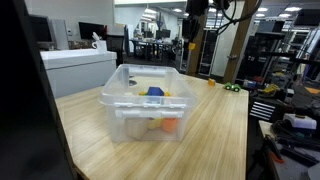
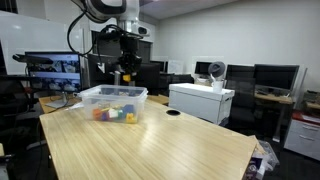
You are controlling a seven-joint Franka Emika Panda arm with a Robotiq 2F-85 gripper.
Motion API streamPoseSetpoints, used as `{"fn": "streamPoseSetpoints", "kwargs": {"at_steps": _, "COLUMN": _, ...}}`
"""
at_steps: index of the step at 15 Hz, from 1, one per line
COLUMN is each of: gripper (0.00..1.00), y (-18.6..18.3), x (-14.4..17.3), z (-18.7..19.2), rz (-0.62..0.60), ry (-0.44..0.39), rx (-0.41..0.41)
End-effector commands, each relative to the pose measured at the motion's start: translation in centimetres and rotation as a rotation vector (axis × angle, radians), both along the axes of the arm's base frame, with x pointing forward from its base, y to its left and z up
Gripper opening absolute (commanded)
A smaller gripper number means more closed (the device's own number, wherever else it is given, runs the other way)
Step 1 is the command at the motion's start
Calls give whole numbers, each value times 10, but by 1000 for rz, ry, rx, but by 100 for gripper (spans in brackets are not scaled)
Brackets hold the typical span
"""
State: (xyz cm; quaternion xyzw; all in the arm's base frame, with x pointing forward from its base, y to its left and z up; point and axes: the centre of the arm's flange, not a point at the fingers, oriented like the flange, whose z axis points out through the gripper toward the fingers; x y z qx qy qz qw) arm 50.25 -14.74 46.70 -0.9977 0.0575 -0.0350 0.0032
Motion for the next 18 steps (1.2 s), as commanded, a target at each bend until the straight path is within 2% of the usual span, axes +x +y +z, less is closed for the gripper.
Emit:
{"fn": "streamPoseSetpoints", "kwargs": {"at_steps": 1, "gripper": 11, "y": 45, "x": -26, "z": -24, "rz": 117, "ry": 1, "rx": 37}}
{"fn": "streamPoseSetpoints", "kwargs": {"at_steps": 7, "gripper": 11, "y": 108, "x": -4, "z": -59, "rz": 198, "ry": -65, "rx": 35}}
{"fn": "streamPoseSetpoints", "kwargs": {"at_steps": 11, "gripper": 11, "y": 133, "x": 14, "z": -66, "rz": 226, "ry": -120, "rx": 21}}
{"fn": "streamPoseSetpoints", "kwargs": {"at_steps": 12, "gripper": 61, "y": 134, "x": 15, "z": -69, "rz": 228, "ry": -124, "rx": 10}}
{"fn": "streamPoseSetpoints", "kwargs": {"at_steps": 14, "gripper": 67, "y": 131, "x": 17, "z": -73, "rz": 227, "ry": -131, "rx": 2}}
{"fn": "streamPoseSetpoints", "kwargs": {"at_steps": 16, "gripper": 89, "y": 120, "x": 26, "z": -67, "rz": 212, "ry": -135, "rx": -9}}
{"fn": "streamPoseSetpoints", "kwargs": {"at_steps": 18, "gripper": 100, "y": 102, "x": 37, "z": -53, "rz": 180, "ry": -144, "rx": -3}}
